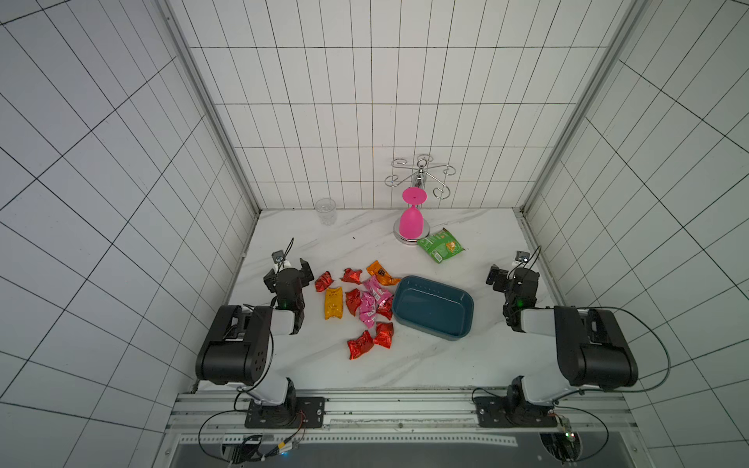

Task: Put the tea bags into the storage box
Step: Pick up the tea bag from the center of the board.

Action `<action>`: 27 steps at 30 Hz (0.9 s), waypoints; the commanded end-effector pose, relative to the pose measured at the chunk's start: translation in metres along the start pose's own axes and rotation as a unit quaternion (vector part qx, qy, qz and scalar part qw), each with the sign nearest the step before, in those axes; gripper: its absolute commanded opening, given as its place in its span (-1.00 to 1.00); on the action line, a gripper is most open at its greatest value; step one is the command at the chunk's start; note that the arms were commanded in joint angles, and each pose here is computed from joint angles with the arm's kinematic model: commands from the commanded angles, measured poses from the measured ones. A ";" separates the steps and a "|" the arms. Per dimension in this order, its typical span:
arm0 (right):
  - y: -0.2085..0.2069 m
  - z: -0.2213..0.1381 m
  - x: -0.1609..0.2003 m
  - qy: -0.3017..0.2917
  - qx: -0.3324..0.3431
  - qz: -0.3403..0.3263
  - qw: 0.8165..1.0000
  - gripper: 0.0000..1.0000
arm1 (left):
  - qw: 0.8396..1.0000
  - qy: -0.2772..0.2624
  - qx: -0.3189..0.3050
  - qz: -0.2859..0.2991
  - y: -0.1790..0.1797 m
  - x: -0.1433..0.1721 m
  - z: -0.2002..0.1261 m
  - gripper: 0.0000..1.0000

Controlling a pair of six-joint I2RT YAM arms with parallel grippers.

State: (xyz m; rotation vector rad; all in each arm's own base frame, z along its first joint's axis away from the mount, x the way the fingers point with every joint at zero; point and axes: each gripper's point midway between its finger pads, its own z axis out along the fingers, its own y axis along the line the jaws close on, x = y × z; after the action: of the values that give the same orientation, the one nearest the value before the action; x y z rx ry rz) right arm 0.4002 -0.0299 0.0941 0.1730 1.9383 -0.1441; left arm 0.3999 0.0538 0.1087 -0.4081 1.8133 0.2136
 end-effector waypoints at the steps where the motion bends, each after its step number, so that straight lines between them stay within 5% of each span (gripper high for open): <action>1: -0.002 -0.001 0.000 -0.004 0.001 -0.001 1.000 0.99 | 1.000 -0.014 -0.001 -0.001 -0.001 -0.010 0.000 0.96; 27: -0.013 -0.007 -0.023 0.023 0.034 0.005 0.999 0.96 | 0.999 -0.036 0.000 0.022 -0.010 -0.024 -0.010 0.97</action>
State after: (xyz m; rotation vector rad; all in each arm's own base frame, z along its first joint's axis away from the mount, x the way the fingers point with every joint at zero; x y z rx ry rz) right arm 0.3959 -0.0321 0.0927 0.1828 1.9716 -0.1585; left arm 0.3986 0.0510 0.1127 -0.3974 1.8093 0.2280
